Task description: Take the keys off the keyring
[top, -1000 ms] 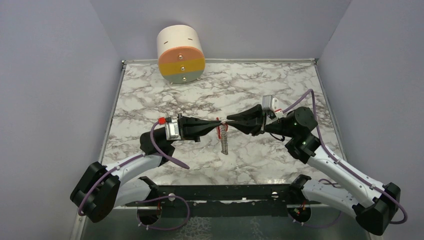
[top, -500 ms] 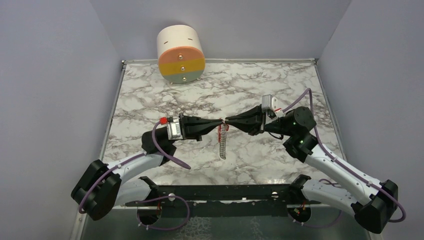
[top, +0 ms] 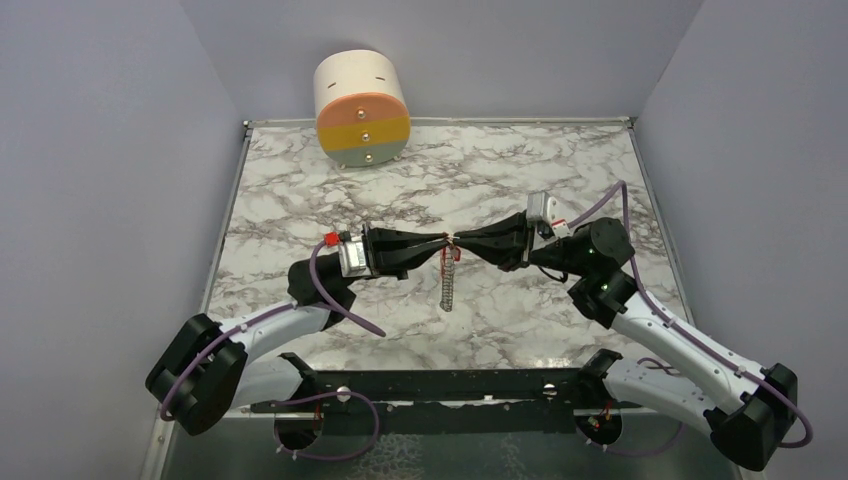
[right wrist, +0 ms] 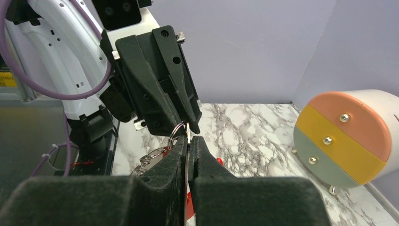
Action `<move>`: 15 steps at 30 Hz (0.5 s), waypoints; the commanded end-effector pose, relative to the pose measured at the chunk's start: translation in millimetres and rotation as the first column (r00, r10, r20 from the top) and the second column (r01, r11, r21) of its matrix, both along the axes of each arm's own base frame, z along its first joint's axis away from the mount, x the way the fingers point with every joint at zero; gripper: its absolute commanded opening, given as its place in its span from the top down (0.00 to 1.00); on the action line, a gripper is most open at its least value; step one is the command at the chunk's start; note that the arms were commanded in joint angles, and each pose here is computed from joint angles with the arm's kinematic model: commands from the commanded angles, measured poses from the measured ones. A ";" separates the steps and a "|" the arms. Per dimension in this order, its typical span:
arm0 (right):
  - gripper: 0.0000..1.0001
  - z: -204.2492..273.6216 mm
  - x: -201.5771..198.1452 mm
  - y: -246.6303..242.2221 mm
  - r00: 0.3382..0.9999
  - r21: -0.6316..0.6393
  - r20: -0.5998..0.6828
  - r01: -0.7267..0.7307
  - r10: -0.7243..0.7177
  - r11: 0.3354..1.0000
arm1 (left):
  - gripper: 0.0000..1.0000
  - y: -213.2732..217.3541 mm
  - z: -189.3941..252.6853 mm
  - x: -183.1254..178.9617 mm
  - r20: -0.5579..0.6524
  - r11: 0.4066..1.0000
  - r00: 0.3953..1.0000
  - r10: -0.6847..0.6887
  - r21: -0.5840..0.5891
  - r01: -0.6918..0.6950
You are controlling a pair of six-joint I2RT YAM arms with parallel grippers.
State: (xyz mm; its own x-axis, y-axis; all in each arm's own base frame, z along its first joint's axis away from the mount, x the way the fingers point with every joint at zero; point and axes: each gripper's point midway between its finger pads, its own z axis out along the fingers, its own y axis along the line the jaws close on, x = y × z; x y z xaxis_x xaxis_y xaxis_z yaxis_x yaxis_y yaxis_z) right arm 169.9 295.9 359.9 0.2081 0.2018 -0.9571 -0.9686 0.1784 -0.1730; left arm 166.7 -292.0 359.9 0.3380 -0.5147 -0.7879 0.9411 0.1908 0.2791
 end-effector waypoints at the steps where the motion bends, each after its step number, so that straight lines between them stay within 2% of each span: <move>1: 0.99 1.7 -2.2 0.9 1.000 0.009 0.008 -0.006 0.006 1.000 | 0.82 17.6 47.1 -20.1 0.166 0.985 0.986 0.019 -0.173 0.010; 6: 0.99 4.2 -2.6 0.2 1.000 0.017 0.012 -0.003 0.003 1.000 | 0.78 17.7 46.7 -18.1 0.159 0.984 0.987 0.026 -0.177 0.003; 15: 0.99 6.4 -1.5 -1.1 1.000 0.022 0.016 0.009 -0.009 1.000 | 0.85 16.9 46.3 -13.0 0.138 0.983 0.990 0.036 -0.183 -0.010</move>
